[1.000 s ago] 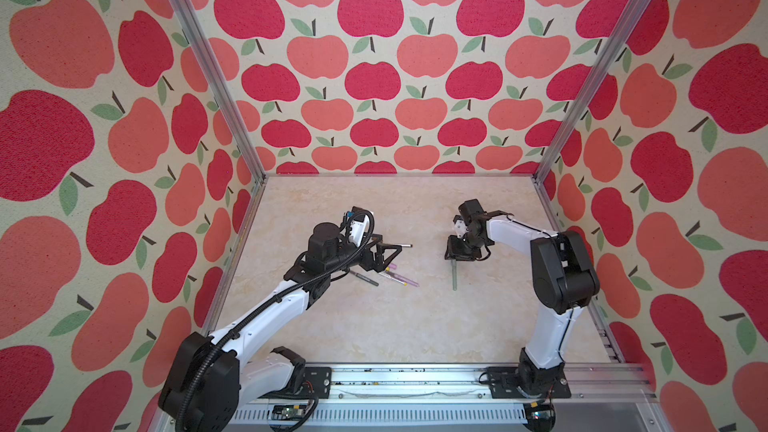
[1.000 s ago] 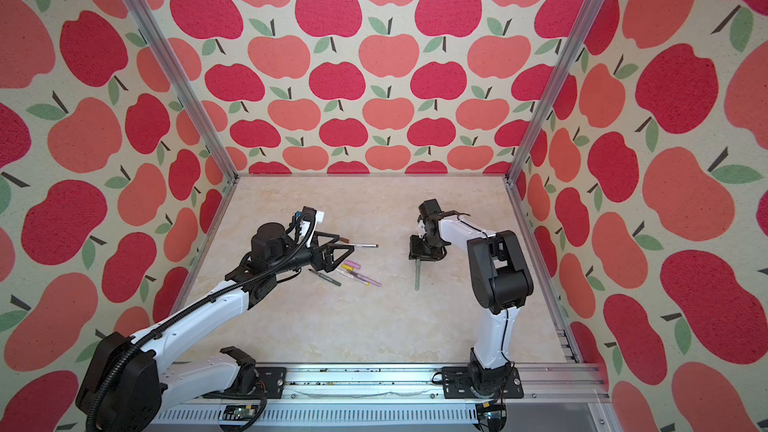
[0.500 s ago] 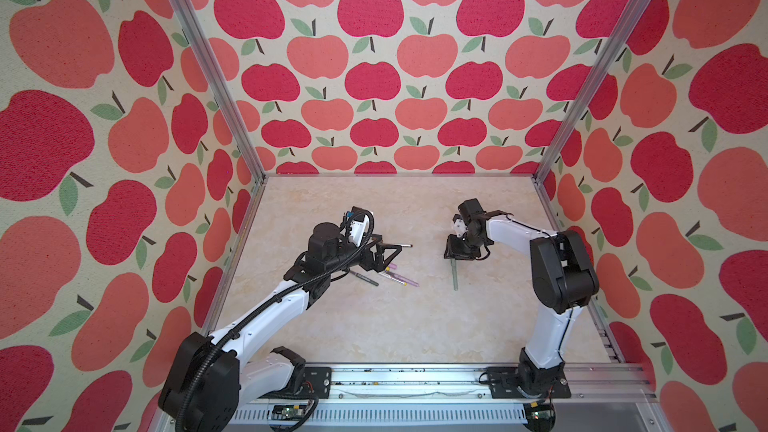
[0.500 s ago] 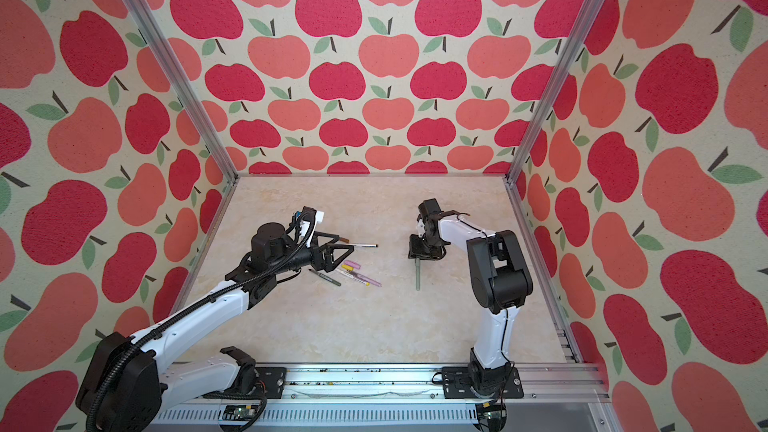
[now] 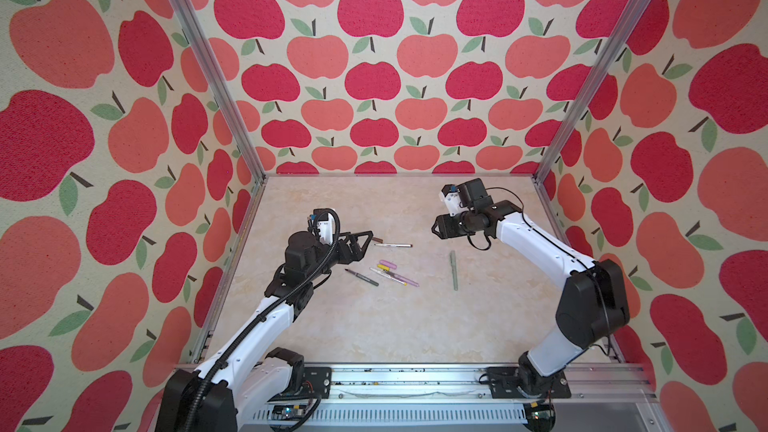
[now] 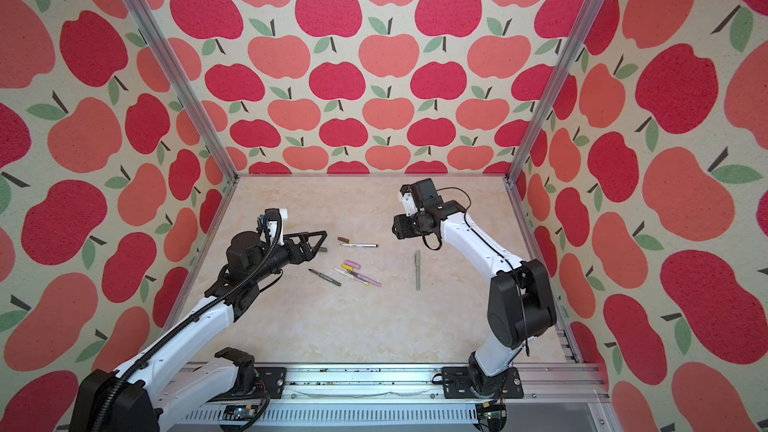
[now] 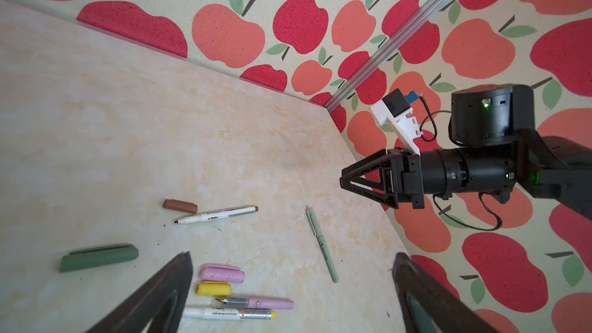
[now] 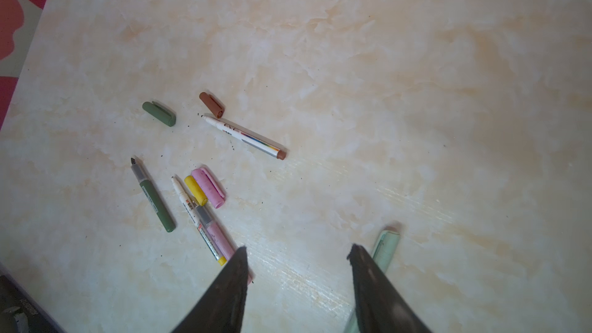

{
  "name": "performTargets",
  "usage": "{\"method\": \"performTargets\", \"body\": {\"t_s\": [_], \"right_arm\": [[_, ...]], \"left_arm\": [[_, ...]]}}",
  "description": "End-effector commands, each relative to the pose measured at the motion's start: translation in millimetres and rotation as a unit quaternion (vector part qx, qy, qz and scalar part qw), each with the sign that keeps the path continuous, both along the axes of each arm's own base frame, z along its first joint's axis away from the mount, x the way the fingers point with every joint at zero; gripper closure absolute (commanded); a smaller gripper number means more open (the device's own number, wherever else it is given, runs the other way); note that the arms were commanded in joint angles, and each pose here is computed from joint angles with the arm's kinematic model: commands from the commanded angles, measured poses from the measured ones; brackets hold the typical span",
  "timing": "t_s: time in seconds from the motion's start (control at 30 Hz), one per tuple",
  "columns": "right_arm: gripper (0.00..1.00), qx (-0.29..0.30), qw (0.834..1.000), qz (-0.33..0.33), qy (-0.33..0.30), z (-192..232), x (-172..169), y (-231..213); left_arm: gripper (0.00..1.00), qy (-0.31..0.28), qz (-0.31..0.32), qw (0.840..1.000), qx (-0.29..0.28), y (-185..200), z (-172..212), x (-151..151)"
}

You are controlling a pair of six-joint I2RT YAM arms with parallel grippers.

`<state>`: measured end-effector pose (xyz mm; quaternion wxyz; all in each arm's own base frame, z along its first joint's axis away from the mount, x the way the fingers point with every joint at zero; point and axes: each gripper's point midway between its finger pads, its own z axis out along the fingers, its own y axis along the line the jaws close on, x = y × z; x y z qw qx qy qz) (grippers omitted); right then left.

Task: Insert the pens into the pen caps
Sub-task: 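Lift the right gripper toward the white rainbow-striped marker while the left arm draws back, then lower the right gripper and close it on the white marker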

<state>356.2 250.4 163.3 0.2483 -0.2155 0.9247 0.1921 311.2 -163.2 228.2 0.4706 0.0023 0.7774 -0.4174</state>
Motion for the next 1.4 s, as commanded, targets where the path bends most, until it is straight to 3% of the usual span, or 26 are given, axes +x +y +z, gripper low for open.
{"method": "performTargets", "body": {"t_s": [0.0,0.23,0.53,0.9,1.37], "right_arm": [[0.46,-0.035,0.998,0.060,-0.007,-8.9,-4.5,20.6],[0.44,-0.068,0.987,0.144,-0.015,-21.5,-1.5,74.6],[0.36,-0.095,0.979,0.180,-0.004,-54.8,19.8,115.5],[0.37,-0.134,0.967,0.215,0.027,-102.2,21.7,130.7],[0.46,-0.183,0.954,0.237,0.030,-140.7,13.3,138.7]], "left_arm": [[0.01,0.026,0.002,0.998,-0.054,11.6,5.3,-2.4],[0.00,0.126,0.088,0.987,-0.043,60.0,-26.0,2.3],[0.00,0.215,0.142,0.965,-0.037,87.6,-61.9,5.4],[0.00,0.217,0.137,0.965,-0.045,87.6,-65.8,7.4],[0.01,0.223,0.140,0.963,-0.054,87.5,-69.4,6.9]]}}
